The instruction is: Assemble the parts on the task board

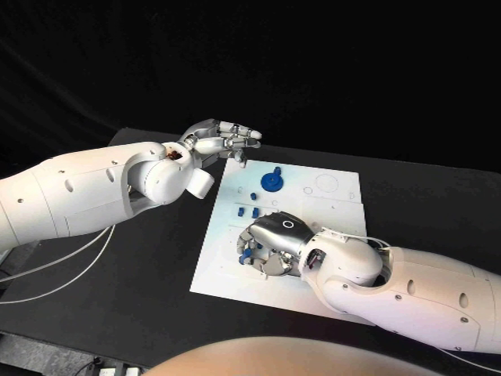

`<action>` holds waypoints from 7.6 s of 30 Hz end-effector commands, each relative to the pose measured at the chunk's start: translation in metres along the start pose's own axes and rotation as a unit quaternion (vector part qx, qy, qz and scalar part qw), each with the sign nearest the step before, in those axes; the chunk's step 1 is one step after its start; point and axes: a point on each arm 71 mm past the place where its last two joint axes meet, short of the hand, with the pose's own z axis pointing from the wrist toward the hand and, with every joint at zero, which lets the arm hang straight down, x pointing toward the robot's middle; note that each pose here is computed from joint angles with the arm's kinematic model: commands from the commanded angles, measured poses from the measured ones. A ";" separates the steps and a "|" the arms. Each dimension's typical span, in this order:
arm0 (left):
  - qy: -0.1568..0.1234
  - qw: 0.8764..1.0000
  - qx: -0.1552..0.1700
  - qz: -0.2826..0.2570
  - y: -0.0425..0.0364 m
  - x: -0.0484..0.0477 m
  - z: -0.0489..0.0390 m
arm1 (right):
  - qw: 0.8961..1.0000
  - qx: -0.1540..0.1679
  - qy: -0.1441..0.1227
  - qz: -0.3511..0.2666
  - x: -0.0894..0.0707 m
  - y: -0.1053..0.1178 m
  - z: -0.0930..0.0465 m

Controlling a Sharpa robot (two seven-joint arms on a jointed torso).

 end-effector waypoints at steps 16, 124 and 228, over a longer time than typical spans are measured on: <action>0.008 1.000 0.000 -0.005 -0.0010 0.0016 0.0000 | 1.000 -0.001 0.009 -0.014 0.003 0.002 0.001; 0.008 1.000 -0.022 -0.014 0.0097 -0.0080 -0.0080 | 0.919 0.354 -0.007 0.174 0.013 -0.090 -0.146; 0.007 1.000 -0.025 -0.013 0.0103 -0.0066 -0.0076 | 0.942 0.276 0.024 0.187 0.011 -0.060 -0.104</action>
